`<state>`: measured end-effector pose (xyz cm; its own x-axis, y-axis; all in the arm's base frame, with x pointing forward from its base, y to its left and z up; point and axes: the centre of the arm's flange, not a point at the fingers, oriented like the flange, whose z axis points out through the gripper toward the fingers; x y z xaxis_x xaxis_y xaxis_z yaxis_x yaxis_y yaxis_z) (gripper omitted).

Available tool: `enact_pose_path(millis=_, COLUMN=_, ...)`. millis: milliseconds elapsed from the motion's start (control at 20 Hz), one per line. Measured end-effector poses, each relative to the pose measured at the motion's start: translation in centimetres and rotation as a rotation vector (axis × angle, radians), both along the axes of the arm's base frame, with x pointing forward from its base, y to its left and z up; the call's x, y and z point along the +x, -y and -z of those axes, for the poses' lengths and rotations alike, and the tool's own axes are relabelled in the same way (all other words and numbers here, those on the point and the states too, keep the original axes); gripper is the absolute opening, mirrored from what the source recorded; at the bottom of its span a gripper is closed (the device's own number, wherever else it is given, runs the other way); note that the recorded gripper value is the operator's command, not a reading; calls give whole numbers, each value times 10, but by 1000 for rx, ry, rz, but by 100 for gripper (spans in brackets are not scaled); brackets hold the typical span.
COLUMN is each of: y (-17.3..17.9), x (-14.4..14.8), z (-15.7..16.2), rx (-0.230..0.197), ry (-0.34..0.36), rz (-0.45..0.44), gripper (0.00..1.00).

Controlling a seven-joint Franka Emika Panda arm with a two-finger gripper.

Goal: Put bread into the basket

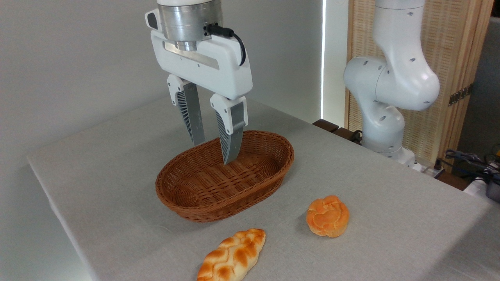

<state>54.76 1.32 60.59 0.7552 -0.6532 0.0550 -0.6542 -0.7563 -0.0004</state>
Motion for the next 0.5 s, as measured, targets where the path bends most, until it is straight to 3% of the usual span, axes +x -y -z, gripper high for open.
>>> enact_pose_path(millis=150, y=-6, x=12, z=38, rx=5, ry=23, rz=-12, gripper=100)
enact_pose_path(millis=300, y=-42, x=19, z=75, rx=14, ry=54, rz=-76, gripper=100)
enact_pose_path(millis=500, y=-70, x=15, z=108, rx=13, ry=21, rz=-126, gripper=100)
